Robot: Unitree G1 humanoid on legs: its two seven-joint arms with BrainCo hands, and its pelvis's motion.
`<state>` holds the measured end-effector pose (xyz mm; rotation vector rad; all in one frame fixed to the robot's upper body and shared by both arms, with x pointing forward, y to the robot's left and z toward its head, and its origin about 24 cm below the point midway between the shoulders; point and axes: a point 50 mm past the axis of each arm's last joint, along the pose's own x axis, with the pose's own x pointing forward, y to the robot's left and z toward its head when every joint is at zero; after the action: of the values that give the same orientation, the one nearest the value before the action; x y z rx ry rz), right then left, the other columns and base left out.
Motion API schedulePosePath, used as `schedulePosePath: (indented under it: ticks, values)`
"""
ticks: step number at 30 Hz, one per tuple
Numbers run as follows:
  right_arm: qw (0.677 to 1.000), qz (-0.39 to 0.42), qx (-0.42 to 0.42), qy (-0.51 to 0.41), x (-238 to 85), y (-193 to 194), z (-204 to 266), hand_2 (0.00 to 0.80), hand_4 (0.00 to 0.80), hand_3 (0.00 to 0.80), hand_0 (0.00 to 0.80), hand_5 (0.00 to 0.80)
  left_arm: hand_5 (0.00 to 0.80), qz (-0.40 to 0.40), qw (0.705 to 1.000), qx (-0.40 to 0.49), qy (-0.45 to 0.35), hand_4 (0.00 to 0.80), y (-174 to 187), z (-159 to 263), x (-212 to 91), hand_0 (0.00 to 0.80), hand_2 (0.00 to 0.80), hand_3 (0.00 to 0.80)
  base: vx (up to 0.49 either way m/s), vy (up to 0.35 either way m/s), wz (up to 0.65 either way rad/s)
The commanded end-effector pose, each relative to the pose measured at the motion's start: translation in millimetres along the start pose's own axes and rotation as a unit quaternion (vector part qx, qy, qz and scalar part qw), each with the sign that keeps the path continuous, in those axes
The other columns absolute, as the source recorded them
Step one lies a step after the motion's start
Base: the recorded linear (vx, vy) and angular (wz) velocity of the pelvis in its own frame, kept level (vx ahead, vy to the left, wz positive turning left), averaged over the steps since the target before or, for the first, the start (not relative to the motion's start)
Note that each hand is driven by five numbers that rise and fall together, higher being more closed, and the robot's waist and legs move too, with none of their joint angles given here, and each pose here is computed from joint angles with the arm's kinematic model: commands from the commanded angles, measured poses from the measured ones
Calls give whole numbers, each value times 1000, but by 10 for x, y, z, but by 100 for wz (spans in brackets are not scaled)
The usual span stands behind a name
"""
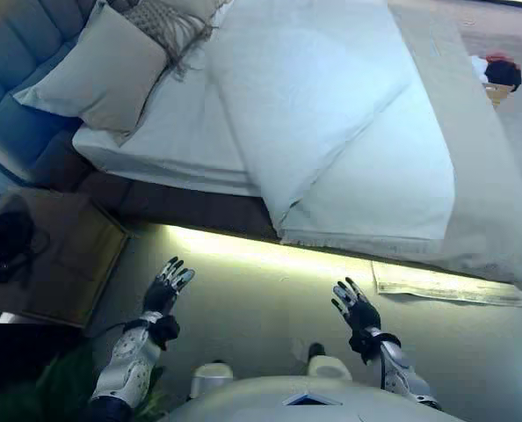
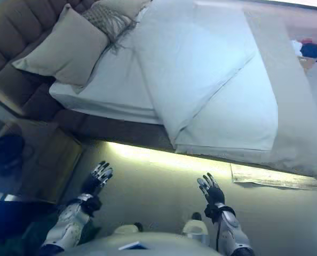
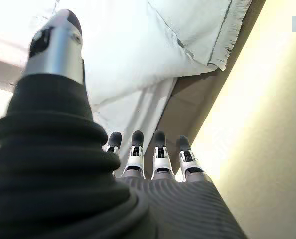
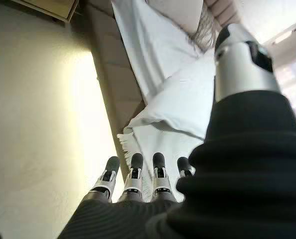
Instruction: Make the bed neatly
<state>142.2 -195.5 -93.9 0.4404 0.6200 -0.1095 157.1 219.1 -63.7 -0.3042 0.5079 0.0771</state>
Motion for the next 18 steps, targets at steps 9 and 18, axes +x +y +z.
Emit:
schedulePosePath:
  ticks: [9,18]
  values:
    - [999,27,0,-47,-33,55,196,0,0,0,0,0,0,-27,997,51,-52,0,-33,244,-9,0,0,0,14,-34,9]
    - [998,27,-15,-46,-121,-37,239,0,0,0,0,0,0,-46,996,77,-29,0,39,166,-120,0,0,0,7,-25,4]
